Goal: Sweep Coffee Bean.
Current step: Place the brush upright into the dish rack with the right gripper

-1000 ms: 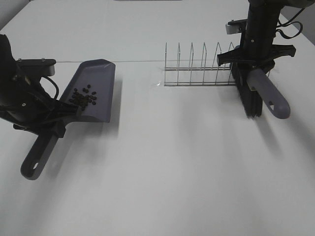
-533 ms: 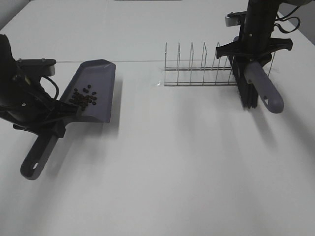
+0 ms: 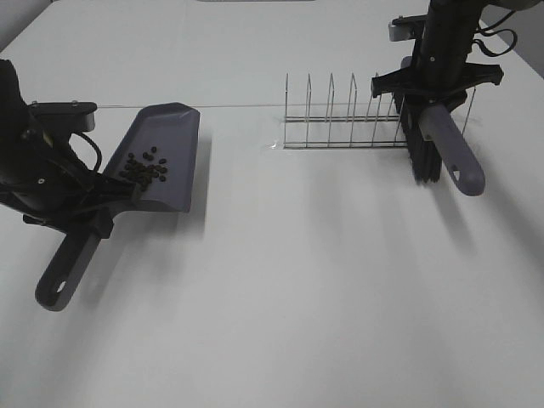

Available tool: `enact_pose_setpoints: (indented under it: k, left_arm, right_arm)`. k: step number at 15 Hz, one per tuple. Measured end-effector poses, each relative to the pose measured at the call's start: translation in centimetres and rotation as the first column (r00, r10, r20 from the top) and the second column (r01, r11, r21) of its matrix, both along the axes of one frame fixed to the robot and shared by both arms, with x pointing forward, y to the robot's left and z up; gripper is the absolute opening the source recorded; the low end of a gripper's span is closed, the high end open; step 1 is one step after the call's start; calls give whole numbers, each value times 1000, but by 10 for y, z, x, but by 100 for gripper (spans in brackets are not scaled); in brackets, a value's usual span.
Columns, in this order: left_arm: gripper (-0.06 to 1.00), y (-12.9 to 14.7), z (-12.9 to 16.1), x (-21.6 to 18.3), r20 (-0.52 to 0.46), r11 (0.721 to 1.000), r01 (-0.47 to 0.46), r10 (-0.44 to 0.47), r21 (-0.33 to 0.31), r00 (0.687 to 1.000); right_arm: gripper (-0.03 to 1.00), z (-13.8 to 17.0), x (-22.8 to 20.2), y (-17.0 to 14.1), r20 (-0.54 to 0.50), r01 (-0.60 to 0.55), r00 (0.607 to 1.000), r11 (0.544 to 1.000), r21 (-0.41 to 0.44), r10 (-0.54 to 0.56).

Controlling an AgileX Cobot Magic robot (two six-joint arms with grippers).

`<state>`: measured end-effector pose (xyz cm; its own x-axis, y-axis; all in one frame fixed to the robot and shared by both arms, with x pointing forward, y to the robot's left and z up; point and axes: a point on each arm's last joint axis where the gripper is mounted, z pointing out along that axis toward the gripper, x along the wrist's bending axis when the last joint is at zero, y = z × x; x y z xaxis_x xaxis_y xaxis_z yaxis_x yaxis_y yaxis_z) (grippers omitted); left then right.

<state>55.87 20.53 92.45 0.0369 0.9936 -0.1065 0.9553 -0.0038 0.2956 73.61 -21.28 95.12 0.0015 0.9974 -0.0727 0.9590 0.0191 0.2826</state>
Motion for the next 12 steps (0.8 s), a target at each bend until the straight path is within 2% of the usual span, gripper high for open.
enact_pose_setpoints:
  k: [1,4,5,7,8,10,12]
  left_arm:
    - [36,0,0,0,0,1000,0,0,0,1000]
    - [36,0,0,0,1,1000,0,0,0,1000]
    - [36,0,0,0,1,1000,-1,1,-1,1000]
    - [36,0,0,0,1,1000,2,-2,0,1000]
    - [36,0,0,0,1,1000,1,-1,0,1000]
    - [36,0,0,0,1,1000,1,-1,0,1000]
    - [36,0,0,0,0,1000,-3,3,-5,1000]
  right_arm:
    - [34,-8,1,-6,-29,19,999,999,27,-18]
    - [35,-10,1,-7,-35,25,999,999,42,-24]
    - [41,-9,2,-7,-27,24,999,999,40,-23]
    - [66,-8,3,-9,-14,24,1000,999,38,-24]
    - [75,-8,4,-10,-12,26,1000,999,36,-25]
    - [79,4,2,-10,11,25,1000,999,40,-25]
    - [80,33,-4,-11,47,26,998,998,53,-28]
